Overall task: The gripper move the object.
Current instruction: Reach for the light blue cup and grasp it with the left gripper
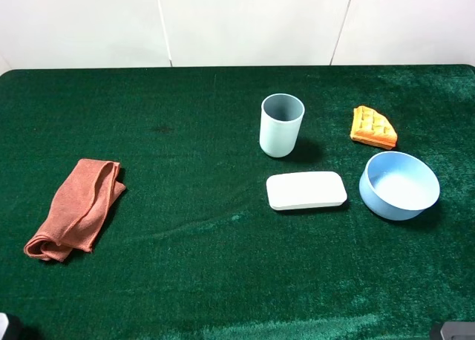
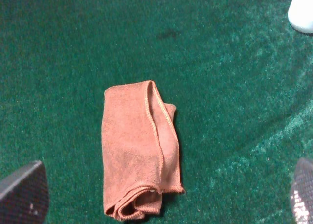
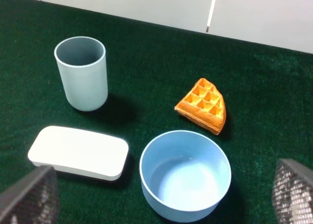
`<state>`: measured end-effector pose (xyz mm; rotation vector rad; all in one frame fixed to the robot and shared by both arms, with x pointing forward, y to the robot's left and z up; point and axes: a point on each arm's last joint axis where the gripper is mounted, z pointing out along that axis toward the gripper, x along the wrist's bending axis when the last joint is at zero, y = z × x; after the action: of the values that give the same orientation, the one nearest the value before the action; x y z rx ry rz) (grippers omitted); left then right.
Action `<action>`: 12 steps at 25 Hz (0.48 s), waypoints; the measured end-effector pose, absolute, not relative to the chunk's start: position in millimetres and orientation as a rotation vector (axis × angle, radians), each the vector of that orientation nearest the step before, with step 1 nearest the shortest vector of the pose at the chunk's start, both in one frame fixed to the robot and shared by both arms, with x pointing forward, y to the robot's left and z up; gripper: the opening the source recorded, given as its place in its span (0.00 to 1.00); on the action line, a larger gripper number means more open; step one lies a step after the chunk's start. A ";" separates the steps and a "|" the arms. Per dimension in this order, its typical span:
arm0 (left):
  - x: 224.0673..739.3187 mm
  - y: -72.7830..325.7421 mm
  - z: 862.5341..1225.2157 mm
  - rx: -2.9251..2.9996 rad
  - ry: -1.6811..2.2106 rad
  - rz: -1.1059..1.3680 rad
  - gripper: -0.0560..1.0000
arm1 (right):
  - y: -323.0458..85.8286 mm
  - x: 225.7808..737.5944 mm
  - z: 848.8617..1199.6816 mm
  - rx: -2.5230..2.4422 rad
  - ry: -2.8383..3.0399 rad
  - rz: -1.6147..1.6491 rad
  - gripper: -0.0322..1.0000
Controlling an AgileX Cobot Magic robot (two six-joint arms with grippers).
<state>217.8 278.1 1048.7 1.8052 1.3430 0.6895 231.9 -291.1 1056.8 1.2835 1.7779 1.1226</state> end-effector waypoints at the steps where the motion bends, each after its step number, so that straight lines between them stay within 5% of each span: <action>1: 218.7 277.7 1049.0 1.807 1.345 0.681 0.99 | -291.1 231.9 1056.8 1.284 1.778 1.123 0.67; 12: 261.6 274.5 1075.6 1.927 1.335 0.584 0.99 | -291.1 231.9 1056.8 1.284 1.778 1.123 0.67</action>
<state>261.6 274.5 1075.6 1.9270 1.3347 0.5836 231.9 -291.1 1056.8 1.2835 1.7779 1.1226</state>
